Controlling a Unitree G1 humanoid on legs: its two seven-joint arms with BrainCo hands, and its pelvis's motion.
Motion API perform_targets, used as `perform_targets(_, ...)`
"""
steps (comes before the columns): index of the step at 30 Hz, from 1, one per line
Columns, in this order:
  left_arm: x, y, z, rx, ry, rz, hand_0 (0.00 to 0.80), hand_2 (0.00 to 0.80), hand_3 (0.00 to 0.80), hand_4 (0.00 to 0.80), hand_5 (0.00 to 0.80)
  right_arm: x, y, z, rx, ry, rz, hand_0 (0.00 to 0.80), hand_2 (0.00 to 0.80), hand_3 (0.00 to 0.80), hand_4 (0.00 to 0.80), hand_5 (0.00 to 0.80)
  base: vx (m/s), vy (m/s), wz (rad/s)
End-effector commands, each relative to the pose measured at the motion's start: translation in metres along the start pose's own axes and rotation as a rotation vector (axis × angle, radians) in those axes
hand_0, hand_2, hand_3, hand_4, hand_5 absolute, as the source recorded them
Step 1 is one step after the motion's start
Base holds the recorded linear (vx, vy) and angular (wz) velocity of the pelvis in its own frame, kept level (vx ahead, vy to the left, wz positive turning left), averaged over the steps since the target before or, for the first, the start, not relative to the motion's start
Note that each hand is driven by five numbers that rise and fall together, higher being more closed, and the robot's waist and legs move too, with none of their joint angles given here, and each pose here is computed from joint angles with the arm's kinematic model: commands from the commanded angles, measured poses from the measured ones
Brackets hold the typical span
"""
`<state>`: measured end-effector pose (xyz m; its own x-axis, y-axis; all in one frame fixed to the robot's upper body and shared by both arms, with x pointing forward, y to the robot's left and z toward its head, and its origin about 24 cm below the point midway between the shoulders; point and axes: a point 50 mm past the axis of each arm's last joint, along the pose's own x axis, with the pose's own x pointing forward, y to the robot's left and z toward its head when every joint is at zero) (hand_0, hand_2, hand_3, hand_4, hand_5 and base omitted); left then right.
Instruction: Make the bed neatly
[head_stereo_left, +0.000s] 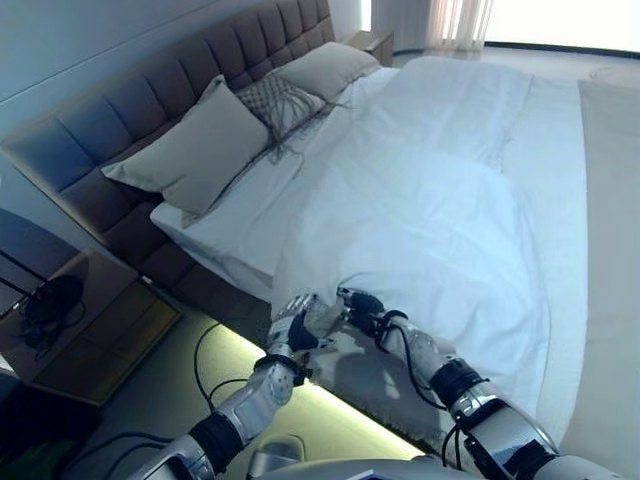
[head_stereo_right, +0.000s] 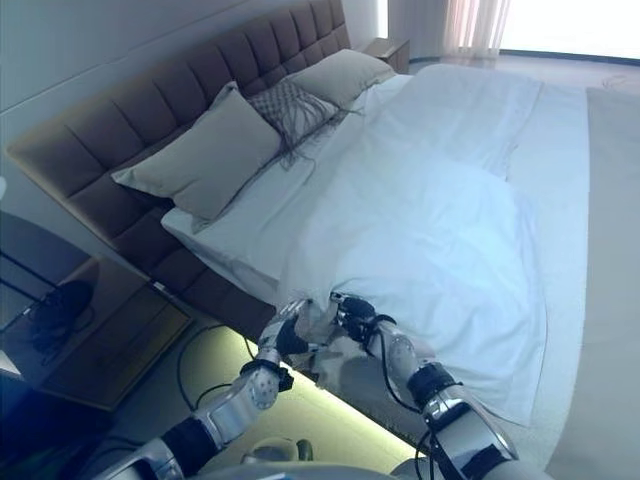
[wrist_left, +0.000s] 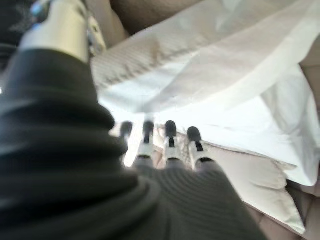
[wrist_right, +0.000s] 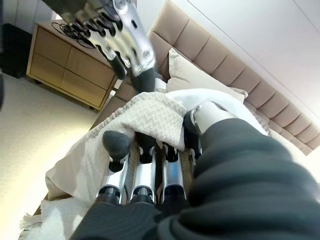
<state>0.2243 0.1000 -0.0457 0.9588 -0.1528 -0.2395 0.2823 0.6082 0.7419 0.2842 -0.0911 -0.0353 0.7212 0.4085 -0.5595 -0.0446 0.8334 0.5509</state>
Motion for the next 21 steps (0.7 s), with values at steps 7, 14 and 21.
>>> perform_targets(7,0.001,0.033,0.001,-0.073,-0.114,0.134,0.000,0.000,0.000,0.000,0.000,-0.003,0.044,0.050,0.098,-0.184,0.219,0.800,0.800,0.800,0.800,0.800,0.009,0.030,0.00)
perform_targets(14,0.009,0.038,0.021,-0.047,-0.167,0.172,0.000,0.000,0.000,0.000,0.000,-0.004,0.054,0.052,0.090,-0.189,0.251,0.800,0.800,0.800,0.800,0.800,-0.012,-0.017,0.00)
perform_targets(21,0.022,0.040,0.038,0.004,-0.163,0.156,0.000,0.000,0.000,0.000,0.000,-0.003,0.071,0.069,0.069,-0.213,0.291,0.800,0.800,0.800,0.800,0.800,-0.034,-0.035,-0.02)
